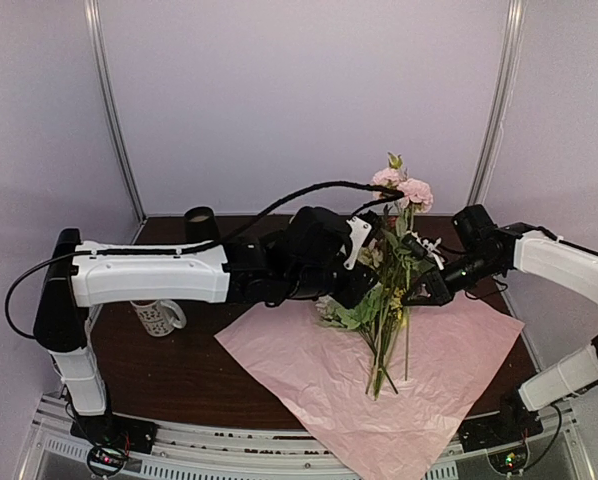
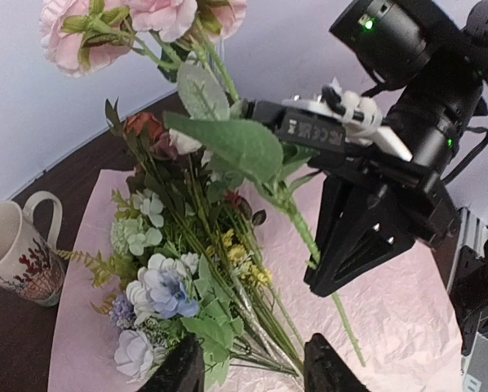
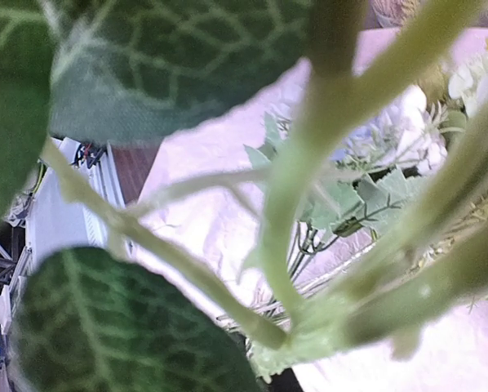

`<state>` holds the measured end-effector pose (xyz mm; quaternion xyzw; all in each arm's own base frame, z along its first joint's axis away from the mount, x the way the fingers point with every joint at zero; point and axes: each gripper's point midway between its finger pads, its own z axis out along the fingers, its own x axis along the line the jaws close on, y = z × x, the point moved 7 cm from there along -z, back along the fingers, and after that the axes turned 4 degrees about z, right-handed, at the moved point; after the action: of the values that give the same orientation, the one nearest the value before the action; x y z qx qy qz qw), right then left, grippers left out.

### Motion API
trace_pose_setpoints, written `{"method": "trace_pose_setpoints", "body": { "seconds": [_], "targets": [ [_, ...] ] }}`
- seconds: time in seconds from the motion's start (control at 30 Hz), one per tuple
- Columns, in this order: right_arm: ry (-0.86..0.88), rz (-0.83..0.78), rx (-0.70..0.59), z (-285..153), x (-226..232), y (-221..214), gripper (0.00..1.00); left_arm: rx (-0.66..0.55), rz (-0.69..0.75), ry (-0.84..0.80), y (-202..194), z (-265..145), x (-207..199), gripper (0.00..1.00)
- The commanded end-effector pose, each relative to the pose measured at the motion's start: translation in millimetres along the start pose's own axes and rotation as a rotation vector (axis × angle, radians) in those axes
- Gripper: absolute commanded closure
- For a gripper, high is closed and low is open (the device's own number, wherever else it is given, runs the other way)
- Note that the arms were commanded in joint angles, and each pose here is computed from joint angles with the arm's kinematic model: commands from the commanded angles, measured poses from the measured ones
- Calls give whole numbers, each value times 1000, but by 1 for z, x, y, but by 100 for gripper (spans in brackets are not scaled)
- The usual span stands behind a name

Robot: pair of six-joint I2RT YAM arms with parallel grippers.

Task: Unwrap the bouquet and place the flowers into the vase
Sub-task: Pick up the fake flower from the flattened wrapping paper, then pass from the right arm to the left

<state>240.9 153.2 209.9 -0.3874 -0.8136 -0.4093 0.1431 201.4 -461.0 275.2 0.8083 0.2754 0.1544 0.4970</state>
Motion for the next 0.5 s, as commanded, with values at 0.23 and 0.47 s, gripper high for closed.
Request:
{"method": "trace_pose_setpoints", "body": {
  "seconds": [0.23, 0.47],
  "targets": [
    [194, -253, -141, -23, 51, 23, 100, -228, -29, -245, 38, -17, -18, 54],
    [296, -360, -104, -23, 74, 11, 100, -256, -53, -433, 34, -15, -27, 53]
  ]
}}
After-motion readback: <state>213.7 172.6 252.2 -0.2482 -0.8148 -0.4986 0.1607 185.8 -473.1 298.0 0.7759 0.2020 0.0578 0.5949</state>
